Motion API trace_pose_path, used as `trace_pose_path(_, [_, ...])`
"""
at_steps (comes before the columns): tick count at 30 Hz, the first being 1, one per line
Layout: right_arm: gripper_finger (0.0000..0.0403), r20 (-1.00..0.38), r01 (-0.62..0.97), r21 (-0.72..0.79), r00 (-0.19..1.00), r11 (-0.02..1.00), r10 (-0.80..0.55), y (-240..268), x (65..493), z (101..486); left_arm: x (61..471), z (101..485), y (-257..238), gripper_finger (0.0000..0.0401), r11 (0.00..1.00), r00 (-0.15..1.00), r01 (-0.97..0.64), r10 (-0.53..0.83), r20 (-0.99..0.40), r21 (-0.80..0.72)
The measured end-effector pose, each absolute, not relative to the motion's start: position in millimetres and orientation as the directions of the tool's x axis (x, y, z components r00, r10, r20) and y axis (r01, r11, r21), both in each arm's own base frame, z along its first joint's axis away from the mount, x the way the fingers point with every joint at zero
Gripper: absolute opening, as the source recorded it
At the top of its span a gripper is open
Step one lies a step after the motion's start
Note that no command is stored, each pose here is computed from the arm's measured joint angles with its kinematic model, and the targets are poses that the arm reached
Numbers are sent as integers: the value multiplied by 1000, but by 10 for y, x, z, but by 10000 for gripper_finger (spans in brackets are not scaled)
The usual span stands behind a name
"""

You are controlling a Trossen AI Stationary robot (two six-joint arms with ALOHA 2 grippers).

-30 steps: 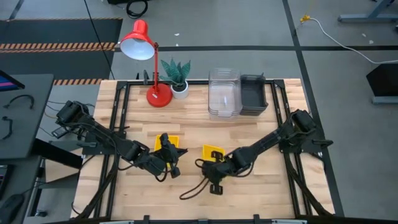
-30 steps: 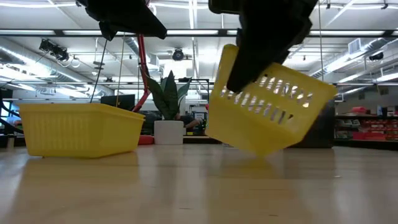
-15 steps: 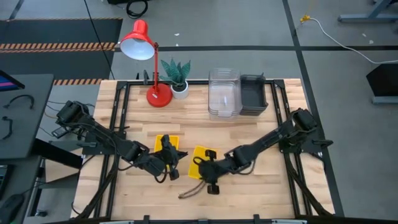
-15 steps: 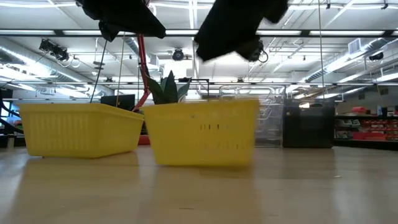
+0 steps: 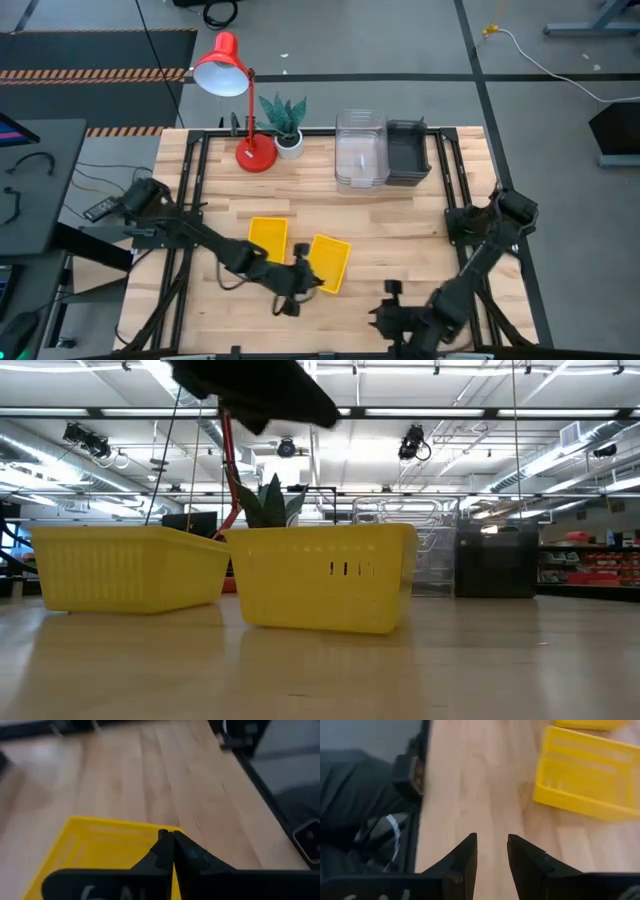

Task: Stack baskets by color
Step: Stack the yellow bin on the top yellow bin

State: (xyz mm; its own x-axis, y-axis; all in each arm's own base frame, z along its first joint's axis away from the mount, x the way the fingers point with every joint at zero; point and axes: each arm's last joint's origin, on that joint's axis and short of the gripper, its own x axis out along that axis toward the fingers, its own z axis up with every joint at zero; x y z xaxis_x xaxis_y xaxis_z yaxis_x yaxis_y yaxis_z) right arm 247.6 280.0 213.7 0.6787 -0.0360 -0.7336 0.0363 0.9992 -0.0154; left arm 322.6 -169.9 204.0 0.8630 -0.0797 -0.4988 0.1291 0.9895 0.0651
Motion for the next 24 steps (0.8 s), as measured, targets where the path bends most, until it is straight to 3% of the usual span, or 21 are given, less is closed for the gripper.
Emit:
trace_pose_path(7, [112, -658, 154, -31, 741, 988, -136, 2980, 2094, 2129, 3633, 1944, -1860, 97, 948, 641, 291, -90, -762, 133])
trace_pose_path(11, [112, -615, 184, -23, 773, 983, -159, 3025, 2002, 2138, 3765, 1790, -1935, 149, 926, 554, 336, -49, -831, 170])
trace_pose_path(14, [112, -594, 193, -24, 786, 981, -169, 3038, 1980, 2144, 3835, 1688, -1936, 161, 921, 525, 326, 11, -851, 213])
trace_pose_path(19, [112, -584, 191, -39, 792, 981, -177, 3039, 1968, 2146, 3861, 1597, -1869, 117, 921, 503, 288, 88, -860, 262])
trace_pose_path(24, [112, -588, 189, -54, 788, 980, -185, 3029, 1963, 2141, 3781, 1705, -1842, 20, 917, 476, 289, 112, -872, 276])
